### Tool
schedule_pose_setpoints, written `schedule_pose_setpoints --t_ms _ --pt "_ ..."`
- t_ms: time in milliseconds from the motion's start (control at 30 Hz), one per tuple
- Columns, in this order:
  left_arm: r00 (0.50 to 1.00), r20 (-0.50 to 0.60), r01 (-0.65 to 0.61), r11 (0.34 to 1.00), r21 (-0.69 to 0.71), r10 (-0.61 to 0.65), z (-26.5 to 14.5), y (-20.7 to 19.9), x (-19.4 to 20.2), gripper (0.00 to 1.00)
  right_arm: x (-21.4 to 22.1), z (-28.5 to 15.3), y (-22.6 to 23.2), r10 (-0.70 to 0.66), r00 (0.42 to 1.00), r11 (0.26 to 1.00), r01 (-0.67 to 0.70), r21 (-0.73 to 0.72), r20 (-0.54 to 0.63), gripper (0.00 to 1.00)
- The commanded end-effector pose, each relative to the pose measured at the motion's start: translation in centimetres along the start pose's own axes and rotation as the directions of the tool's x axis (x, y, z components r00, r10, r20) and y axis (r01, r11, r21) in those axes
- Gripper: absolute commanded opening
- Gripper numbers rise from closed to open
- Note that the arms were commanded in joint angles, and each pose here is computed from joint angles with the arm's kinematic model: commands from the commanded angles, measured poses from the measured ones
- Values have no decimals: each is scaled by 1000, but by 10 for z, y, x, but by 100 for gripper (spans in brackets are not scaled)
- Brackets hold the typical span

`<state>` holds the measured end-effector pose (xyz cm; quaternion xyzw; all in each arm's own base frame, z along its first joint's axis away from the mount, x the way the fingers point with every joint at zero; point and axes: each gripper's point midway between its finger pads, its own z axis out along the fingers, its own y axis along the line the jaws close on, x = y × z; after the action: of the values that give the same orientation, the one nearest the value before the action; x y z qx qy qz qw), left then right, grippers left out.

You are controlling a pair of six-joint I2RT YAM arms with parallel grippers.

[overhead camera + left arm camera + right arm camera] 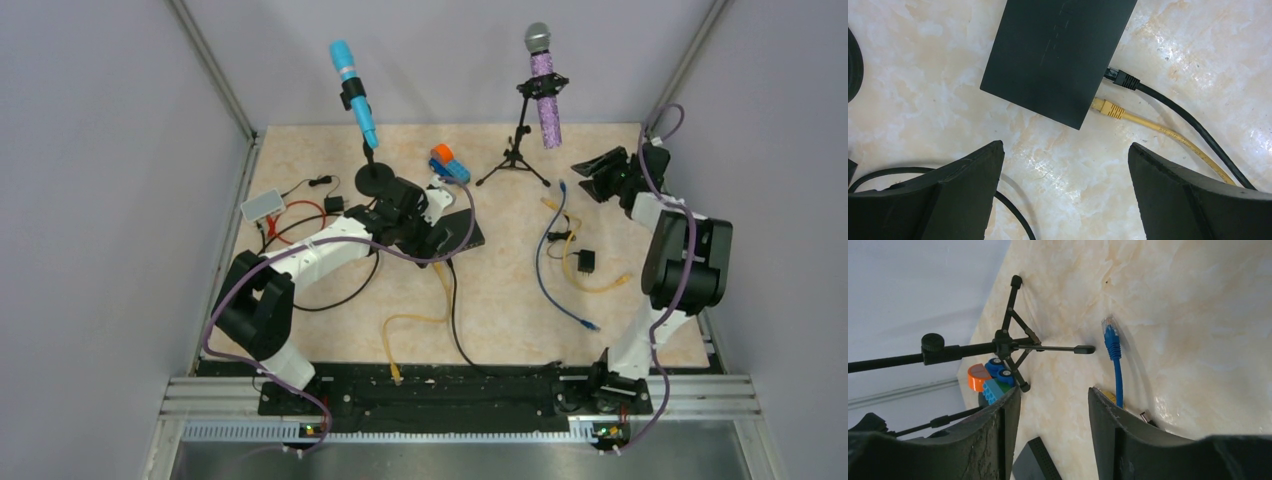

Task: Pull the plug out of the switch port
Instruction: Place the connector at the center of the board, then pull the connector from the switch port.

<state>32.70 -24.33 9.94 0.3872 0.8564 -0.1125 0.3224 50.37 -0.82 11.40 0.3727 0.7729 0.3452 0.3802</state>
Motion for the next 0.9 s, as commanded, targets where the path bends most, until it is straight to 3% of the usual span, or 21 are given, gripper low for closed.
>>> schedule_pose_setpoints --t_ms 0,333,500,700,867 --pt "999 37 -11 1000 -25 12 -7 6 -10 99 -39 -49 52 -158 975 985 166 -40 155 53" --pt "996 89 36 993 -114 -26 -6 20 -16 99 10 -151 87 -228 931 943 284 -173 284 55" --pt "988 144 75 983 -168 -51 -12 29 -22 99 79 -163 95 -357 918 900 388 -197 175 56" --pt "988 143 81 982 -173 -56 -13 30 -21 99 168 -166 103 -435 898 856 433 -282 57 53" --pt "972 200 159 967 -200 -119 -20 39 -22 99 231 -159 103 -515 855 817 464 -343 -70 50"
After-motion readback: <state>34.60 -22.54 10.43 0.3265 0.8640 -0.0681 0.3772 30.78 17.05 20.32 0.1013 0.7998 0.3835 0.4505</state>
